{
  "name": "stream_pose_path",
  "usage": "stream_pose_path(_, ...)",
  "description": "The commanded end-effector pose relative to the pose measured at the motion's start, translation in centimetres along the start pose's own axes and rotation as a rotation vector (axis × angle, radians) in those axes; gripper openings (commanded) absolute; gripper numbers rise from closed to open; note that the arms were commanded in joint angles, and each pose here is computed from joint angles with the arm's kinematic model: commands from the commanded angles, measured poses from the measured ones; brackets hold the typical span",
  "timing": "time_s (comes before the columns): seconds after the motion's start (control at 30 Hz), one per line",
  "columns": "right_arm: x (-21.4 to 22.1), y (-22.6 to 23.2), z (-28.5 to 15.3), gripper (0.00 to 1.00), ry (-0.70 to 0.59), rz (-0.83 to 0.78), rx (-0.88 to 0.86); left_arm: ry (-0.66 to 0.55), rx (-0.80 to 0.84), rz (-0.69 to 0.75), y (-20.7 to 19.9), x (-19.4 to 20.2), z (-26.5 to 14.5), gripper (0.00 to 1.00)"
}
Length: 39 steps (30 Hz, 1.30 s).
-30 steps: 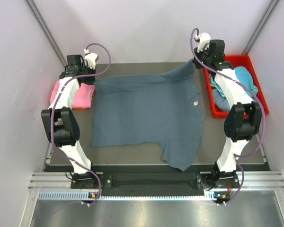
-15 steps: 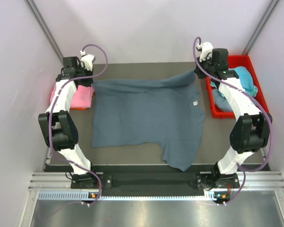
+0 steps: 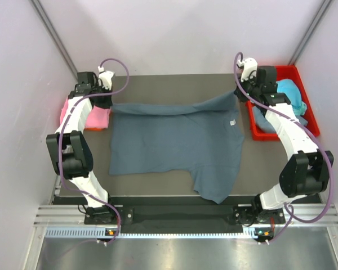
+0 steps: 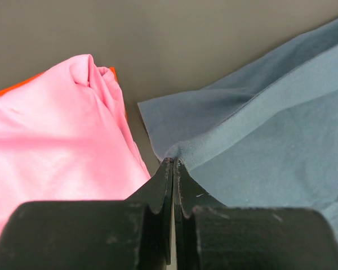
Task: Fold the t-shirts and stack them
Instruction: Fold the tshirt
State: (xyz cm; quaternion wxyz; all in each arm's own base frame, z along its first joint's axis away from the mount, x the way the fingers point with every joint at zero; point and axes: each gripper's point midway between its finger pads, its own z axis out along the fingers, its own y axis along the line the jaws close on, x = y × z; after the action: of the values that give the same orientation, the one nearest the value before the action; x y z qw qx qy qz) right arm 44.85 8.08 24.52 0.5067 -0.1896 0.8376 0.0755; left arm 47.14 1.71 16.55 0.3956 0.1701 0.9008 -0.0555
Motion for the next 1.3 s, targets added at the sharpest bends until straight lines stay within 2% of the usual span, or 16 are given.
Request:
stream_pose_path(0.0,-1.6,-0.1,-1.8,0.0,-0.065,-0.015,0.009,-0.019,-0.001,0.002,0.2,-0.5,-0.9,0.0)
stream_pose_path(0.47,3.6,1.5,-2.0,0.0,0.03,0.016,-0.028,0.115,0.016,-0.036,-0.5,4.2,0.1,0.0)
stream_pose_path(0.77,8.6,3.8,-2.1,0.0,0.125,0.055,-0.092,0.214,0.014,-0.083,-1.1,8.2,0.8,0.0)
stream_pose_path(0.97,11.4,4.7,-2.4,0.01,0.178,0.073,-0.119,0.255,0.033,-0.128,-1.6,9.4,0.8,0.0)
stream_pose_path(1.07,11.6,4.9,-2.9,0.03,0.187,0.072,-0.126,0.257,-0.017,-0.163,-0.8,9.4,-0.1,0.08)
stream_pose_path(1.17,10.9,4.7,-3.4,0.03,0.172,0.064,-0.114,0.236,-0.061,-0.199,0.2,9.2,-1.5,0.11)
stream_pose_path(1.27,9.5,4.4,-3.6,0.17,0.148,0.058,-0.104,0.225,-0.083,-0.183,0.7,8.9,-2.5,0.15)
